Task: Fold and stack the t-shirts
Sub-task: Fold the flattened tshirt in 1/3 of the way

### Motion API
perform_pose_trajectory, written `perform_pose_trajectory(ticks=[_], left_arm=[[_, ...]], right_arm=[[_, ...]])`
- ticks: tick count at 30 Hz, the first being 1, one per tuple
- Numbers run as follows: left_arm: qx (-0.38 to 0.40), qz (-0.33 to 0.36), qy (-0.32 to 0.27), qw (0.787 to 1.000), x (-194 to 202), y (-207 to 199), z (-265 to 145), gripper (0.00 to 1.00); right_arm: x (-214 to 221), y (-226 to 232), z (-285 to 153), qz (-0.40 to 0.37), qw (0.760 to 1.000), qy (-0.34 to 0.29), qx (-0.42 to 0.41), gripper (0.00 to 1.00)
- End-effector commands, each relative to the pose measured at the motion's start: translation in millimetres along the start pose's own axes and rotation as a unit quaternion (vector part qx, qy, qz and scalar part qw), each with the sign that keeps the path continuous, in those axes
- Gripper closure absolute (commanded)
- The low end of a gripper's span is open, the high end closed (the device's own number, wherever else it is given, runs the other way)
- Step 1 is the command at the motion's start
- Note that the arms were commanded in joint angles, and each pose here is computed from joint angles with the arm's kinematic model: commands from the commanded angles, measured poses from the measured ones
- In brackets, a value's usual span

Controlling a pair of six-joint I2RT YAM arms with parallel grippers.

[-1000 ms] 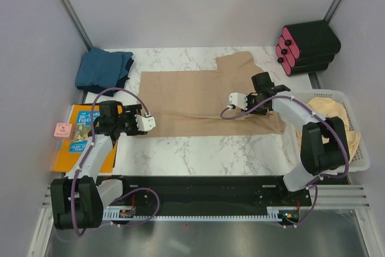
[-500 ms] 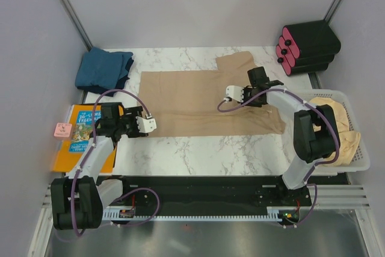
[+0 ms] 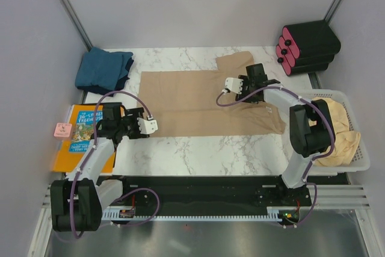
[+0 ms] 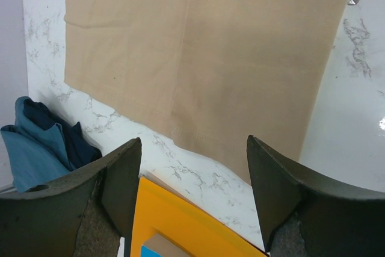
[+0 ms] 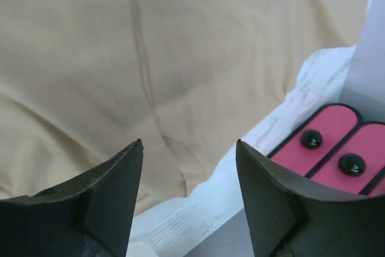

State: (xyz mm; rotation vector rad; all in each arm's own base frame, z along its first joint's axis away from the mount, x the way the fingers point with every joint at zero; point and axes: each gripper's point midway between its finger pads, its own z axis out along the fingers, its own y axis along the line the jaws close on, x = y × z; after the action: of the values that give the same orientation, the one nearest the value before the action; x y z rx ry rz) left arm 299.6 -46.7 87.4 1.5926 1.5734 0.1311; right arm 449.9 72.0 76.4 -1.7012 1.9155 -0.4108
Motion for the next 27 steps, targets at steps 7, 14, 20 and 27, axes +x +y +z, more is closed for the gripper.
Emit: perform_pose_trajectory(ticks=[7,14,20,27], left_arm=[[-0.039,0.008,0.007,0.999,-5,9,-15,0.22],[0.014,0.033,-0.009,0.999,-8,-23,-14,0.27],[0.062,0.049,-0.018,0.997,-3,-43,-3,0.30],[0.073,0.066,-0.036,0.994,-10,-39,0,0.36]], right_arm=[[12,-48,-36,0.065,0.994,-0.001,0.088,0.34],[41,47,-51,0.129,0.977,0.006,-0.170,0.48],[41,75,-64,0.171,0.956,-0.008,-0.240,0.50],[48,111,-76,0.118,0.960,-0.004,-0.252,0.51]])
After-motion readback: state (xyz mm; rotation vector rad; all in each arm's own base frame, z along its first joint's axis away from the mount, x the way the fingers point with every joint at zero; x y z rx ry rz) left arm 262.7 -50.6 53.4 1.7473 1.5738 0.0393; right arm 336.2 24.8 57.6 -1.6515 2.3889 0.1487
